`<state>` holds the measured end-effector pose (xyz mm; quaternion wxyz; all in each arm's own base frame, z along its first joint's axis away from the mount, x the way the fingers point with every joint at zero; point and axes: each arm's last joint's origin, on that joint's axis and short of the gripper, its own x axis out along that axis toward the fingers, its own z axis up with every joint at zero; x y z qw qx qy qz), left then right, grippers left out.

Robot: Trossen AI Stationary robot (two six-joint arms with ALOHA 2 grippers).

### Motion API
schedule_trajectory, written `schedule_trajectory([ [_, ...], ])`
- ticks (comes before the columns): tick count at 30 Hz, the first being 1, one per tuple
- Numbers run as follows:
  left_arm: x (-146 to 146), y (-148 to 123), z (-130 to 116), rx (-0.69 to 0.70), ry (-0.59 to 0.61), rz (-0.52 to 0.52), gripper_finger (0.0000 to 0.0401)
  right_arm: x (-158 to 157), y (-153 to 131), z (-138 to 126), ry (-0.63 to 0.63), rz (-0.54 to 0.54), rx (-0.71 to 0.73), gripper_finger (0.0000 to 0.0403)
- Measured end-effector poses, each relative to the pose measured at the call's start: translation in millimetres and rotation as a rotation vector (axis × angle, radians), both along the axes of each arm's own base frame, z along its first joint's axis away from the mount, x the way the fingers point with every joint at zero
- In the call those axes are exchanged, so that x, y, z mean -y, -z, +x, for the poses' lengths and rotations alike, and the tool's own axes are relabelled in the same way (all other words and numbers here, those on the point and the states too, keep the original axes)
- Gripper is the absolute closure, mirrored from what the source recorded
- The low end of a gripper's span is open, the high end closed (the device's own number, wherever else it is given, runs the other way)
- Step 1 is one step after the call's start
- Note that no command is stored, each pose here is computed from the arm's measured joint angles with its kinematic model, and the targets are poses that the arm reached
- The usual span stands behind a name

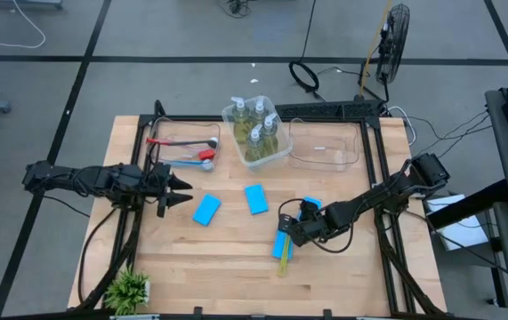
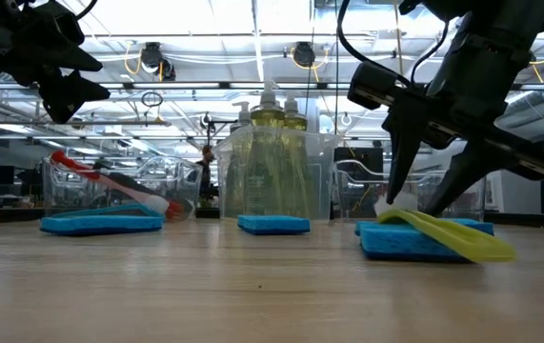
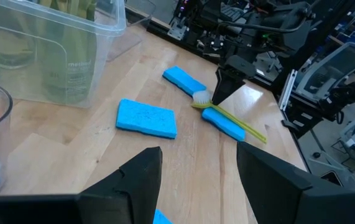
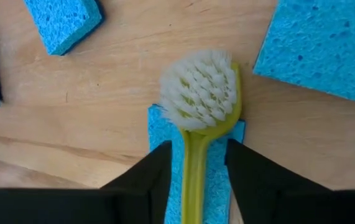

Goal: Pick & Place Kitchen Sink Supplies
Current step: Put the green cleaning brush into the left transparent bin

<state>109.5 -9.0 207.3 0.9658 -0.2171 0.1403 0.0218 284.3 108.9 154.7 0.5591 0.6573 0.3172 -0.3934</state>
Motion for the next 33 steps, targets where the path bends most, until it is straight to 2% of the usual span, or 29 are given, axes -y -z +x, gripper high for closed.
schedule_trajectory([
  [5,0,0,0,0.001,0.003,0.01,0.0192,0,0,0,-0.009,-0.006,-0.001,0.0235],
  [10,0,0,0,0.0,0.005,0.019,0.0192,2,8,1,-0.005,0.013,-0.047,0.0237],
  [20,0,0,0,-0.001,0.005,0.022,0.0192,4,15,5,-0.001,0.024,-0.062,0.0282],
  [33,0,0,0,-0.001,-0.002,0.025,0.0192,4,15,5,-0.003,0.024,-0.062,0.0368],
])
